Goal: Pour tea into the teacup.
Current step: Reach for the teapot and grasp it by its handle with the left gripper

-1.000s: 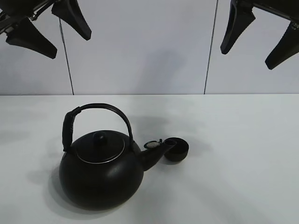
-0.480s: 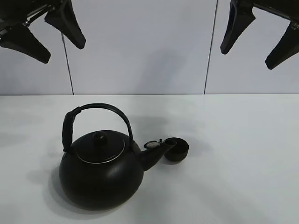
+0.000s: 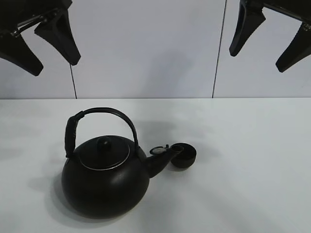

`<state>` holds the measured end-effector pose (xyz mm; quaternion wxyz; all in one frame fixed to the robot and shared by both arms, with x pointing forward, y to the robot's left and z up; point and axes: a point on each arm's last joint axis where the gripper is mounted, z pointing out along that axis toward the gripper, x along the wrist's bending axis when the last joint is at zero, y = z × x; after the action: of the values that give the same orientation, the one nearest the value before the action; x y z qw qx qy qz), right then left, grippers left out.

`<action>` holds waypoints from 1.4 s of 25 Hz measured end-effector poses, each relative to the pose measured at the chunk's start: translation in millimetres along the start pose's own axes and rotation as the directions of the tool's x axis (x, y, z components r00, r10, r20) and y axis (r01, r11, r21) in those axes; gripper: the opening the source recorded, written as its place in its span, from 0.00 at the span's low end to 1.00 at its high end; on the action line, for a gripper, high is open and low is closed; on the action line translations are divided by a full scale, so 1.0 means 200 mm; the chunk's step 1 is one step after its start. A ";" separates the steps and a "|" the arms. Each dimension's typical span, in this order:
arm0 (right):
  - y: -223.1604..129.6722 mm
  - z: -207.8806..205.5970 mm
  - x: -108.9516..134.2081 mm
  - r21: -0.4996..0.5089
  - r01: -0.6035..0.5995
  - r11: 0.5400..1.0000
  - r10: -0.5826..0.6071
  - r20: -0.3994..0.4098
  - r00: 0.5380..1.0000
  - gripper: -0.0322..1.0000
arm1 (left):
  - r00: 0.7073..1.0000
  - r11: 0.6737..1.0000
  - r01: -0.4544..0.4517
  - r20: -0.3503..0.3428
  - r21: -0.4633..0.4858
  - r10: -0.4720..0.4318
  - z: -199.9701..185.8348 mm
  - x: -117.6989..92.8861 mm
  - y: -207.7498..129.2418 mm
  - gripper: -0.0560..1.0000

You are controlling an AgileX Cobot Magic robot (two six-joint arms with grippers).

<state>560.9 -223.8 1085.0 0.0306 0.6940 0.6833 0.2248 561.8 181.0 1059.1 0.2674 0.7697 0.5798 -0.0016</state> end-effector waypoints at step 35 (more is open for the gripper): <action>0.00 0.00 0.00 -0.006 0.001 1.000 -0.001 -0.001 1.000 0.57 | 0.982 0.807 -0.178 -0.160 -0.563 0.105 -0.16 -0.01 -0.66 0.56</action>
<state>561.4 -223.8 1085.2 0.0325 0.6936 0.6828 0.2271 434.0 216.0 1033.2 0.4508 0.6927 0.5093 0.2400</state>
